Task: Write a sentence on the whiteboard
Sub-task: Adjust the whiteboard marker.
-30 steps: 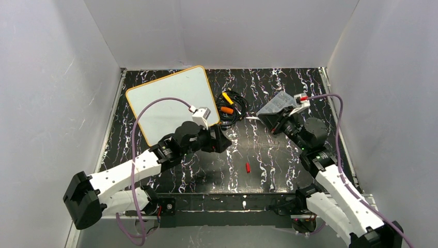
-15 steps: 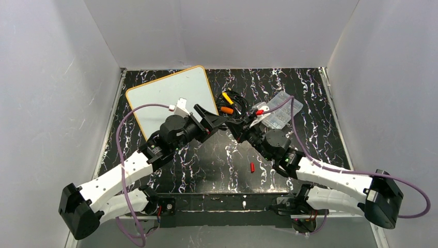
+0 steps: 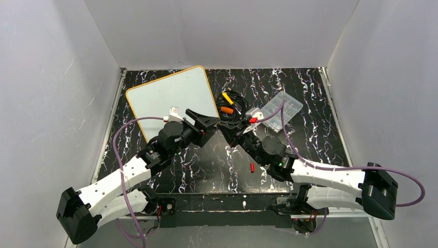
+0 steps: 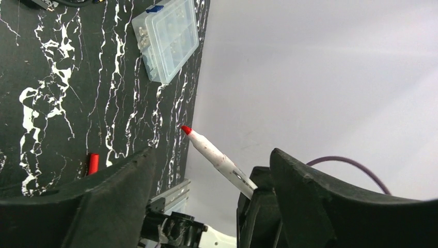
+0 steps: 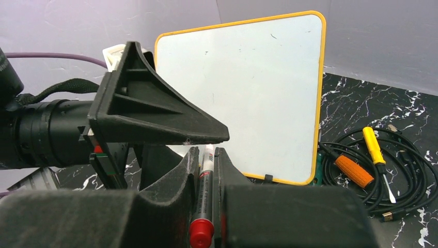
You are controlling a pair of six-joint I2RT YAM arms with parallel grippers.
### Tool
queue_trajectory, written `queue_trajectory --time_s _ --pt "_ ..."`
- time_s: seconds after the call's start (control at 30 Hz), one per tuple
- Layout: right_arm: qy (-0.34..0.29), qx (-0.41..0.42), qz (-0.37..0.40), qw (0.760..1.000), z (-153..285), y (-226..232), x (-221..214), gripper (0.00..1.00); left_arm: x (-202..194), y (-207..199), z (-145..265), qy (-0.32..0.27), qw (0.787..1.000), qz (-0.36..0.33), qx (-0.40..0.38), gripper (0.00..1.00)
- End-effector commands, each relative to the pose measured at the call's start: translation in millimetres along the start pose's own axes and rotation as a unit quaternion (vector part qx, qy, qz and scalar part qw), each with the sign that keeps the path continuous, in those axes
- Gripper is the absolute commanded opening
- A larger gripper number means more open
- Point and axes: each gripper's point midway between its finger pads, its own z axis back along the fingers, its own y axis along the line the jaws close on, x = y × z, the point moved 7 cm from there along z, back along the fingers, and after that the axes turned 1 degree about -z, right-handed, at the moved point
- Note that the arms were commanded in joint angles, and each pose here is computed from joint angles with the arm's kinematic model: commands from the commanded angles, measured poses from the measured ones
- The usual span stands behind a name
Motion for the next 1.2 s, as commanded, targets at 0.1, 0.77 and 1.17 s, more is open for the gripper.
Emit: queue_trajectory --time_s 0.1,0.77,1.17 --pt "-0.033 0.011 -0.010 0.999 -3 11 11 0.01 9 -15 -1 -0.021 0.999 0.017 -0.027 0.59" --pt "0.071 0.038 -0.050 0.995 25 18 -6 0.43 21 -10 -4 -0.046 0.999 0.002 -0.022 0.00" --pt "0.215 -0.044 -0.013 0.976 13 13 0 0.68 23 3 -6 -0.028 0.998 -0.055 -0.010 0.00"
